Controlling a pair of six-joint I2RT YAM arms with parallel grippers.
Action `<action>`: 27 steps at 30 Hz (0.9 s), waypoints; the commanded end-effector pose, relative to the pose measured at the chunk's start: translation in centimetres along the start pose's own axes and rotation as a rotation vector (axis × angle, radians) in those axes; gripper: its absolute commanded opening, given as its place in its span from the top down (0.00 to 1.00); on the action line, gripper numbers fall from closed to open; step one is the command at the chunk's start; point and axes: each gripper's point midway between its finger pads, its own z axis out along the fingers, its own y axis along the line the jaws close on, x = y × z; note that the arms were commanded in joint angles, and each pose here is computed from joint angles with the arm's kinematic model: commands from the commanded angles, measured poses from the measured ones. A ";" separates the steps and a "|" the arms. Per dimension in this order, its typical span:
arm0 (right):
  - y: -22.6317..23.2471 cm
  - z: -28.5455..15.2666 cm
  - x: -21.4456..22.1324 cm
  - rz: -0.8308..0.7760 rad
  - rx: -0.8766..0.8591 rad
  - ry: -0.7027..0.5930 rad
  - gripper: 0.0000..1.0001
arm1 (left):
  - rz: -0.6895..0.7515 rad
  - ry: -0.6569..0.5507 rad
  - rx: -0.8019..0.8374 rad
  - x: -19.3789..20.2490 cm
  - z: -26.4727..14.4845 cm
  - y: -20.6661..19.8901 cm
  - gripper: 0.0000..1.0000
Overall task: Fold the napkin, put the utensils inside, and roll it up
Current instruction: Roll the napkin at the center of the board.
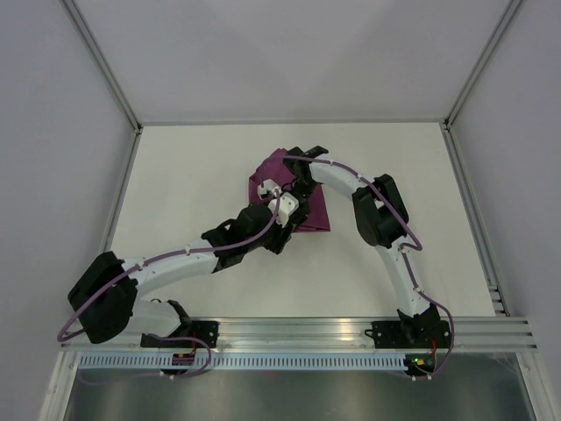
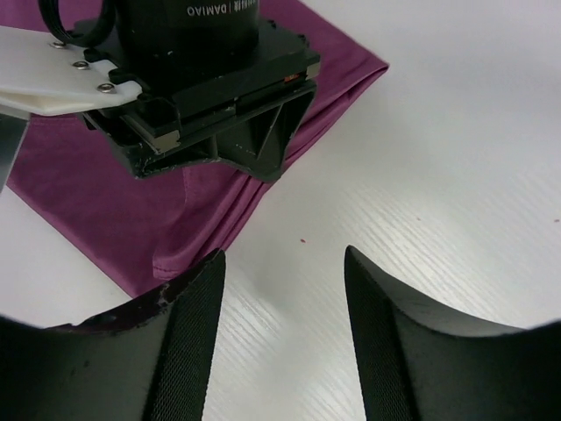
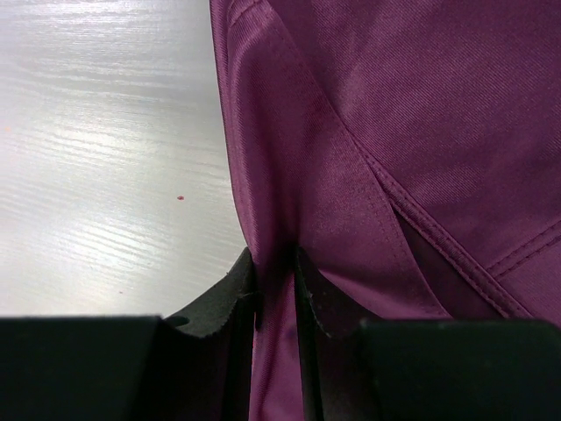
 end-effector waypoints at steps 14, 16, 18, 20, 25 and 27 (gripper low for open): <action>0.3 3.4 8.0 0.122 -0.119 0.231 0.83 | 0.293 0.083 -0.095 0.5 6.2 1.6 0.30; 0.3 3.4 8.0 0.124 -0.121 0.233 0.83 | 0.308 0.096 -0.096 0.7 6.7 1.6 0.29; 0.2 3.4 8.1 0.126 -0.121 0.234 0.84 | 0.327 0.098 -0.094 0.6 7.1 1.6 0.28; 0.2 3.5 8.1 0.126 -0.122 0.239 0.84 | 0.346 0.116 -0.091 1.1 7.6 1.7 0.28; 0.1 3.4 8.1 0.131 -0.121 0.240 0.84 | 0.371 0.149 -0.088 2.1 8.7 1.6 0.28; 0.0 3.4 8.0 0.129 -0.118 0.242 0.84 | 0.373 0.162 -0.081 2.6 8.9 1.6 0.28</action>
